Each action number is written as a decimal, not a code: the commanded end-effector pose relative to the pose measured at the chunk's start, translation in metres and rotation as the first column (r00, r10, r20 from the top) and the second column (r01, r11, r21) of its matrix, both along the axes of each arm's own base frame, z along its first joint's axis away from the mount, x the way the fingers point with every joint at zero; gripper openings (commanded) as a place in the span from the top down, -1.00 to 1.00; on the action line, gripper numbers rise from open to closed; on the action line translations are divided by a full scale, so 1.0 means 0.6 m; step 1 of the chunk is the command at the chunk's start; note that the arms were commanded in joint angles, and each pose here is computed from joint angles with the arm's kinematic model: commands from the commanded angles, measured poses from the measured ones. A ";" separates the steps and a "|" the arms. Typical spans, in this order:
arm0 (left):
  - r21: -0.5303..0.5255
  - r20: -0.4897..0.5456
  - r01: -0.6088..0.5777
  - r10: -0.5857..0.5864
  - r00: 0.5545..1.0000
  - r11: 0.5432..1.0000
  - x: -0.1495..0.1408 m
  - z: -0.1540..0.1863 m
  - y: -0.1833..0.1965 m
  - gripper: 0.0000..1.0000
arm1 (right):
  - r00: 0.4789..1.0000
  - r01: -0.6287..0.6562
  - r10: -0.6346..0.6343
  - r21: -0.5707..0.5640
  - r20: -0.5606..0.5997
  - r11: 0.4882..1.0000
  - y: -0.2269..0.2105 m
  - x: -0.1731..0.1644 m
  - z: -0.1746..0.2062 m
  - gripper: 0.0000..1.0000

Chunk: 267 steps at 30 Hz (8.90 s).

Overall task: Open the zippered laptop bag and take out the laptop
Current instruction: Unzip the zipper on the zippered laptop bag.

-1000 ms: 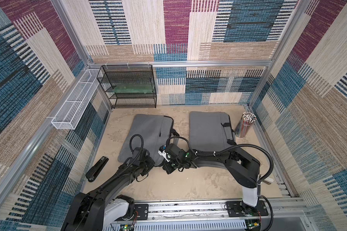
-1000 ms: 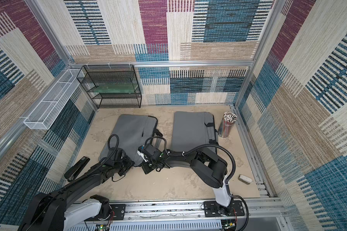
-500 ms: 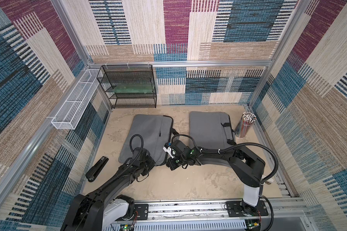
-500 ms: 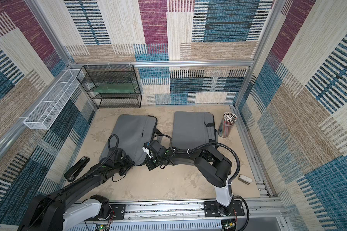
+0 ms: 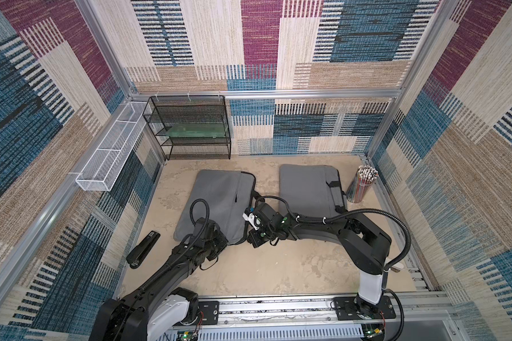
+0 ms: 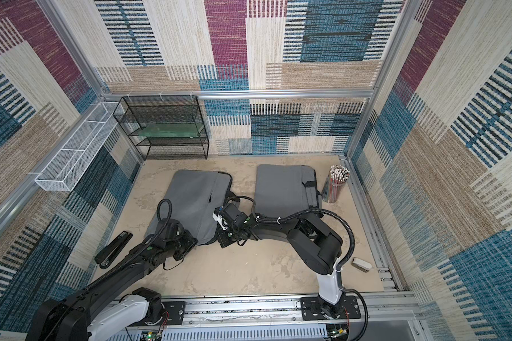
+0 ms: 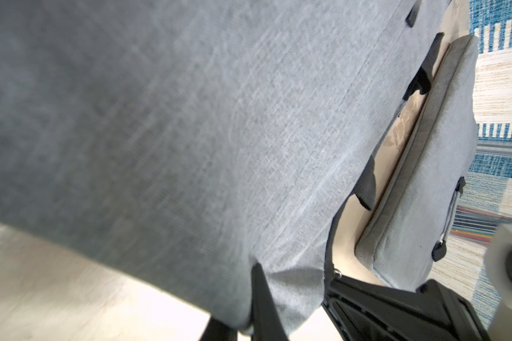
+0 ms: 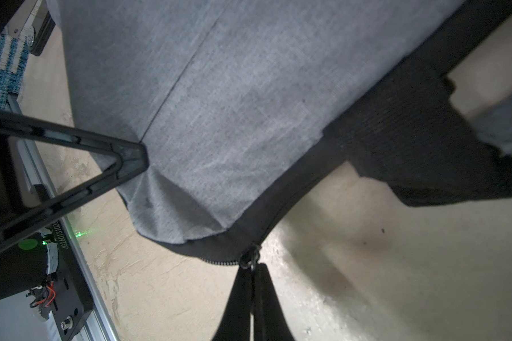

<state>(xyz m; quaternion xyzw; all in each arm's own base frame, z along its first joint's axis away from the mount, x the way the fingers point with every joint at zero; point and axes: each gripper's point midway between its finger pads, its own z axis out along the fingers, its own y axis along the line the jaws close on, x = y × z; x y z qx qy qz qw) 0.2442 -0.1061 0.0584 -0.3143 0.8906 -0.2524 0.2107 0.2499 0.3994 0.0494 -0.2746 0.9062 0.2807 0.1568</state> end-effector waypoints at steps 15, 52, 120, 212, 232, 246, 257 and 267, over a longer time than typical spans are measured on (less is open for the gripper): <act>0.156 -0.052 -0.069 0.078 0.996 0.985 -0.038 -0.036 0.058 1.00 | 0.958 0.281 -0.267 -0.166 0.104 0.945 -0.073 0.083 -0.028 1.00; 0.263 -0.036 -0.060 0.072 0.997 0.963 -0.035 -0.036 0.089 1.00 | 0.956 0.193 -0.054 -0.481 0.287 0.855 -0.079 0.016 -0.045 1.00; 0.359 0.035 -0.225 0.228 0.973 0.906 -0.030 0.003 0.185 1.00 | 0.898 0.414 -0.302 -0.388 0.319 0.823 -0.161 0.130 -0.016 1.00; 0.349 -0.079 0.465 -0.469 0.880 0.813 0.080 -0.008 -0.142 -0.01 | 0.947 0.299 -0.280 -0.118 0.154 0.947 -0.075 0.074 0.012 1.00; 0.413 -0.005 0.350 -0.383 0.924 0.841 0.075 0.032 -0.099 1.00 | 0.923 0.369 -0.344 -0.139 0.172 0.919 -0.105 0.087 0.009 1.00; 0.418 0.058 0.329 -0.387 0.920 0.847 0.066 0.050 -0.089 1.00 | 0.899 0.425 -0.401 -0.124 0.177 0.897 -0.134 0.110 0.018 1.00; 0.407 0.061 0.334 -0.391 0.919 0.850 0.053 0.049 -0.084 1.00 | 0.888 0.448 -0.425 -0.120 0.176 0.886 -0.149 0.127 0.021 1.00; 0.434 0.085 0.303 -0.373 0.924 0.848 0.051 0.056 -0.068 1.00 | 0.888 0.448 -0.427 -0.115 0.169 0.886 -0.165 0.125 0.017 1.00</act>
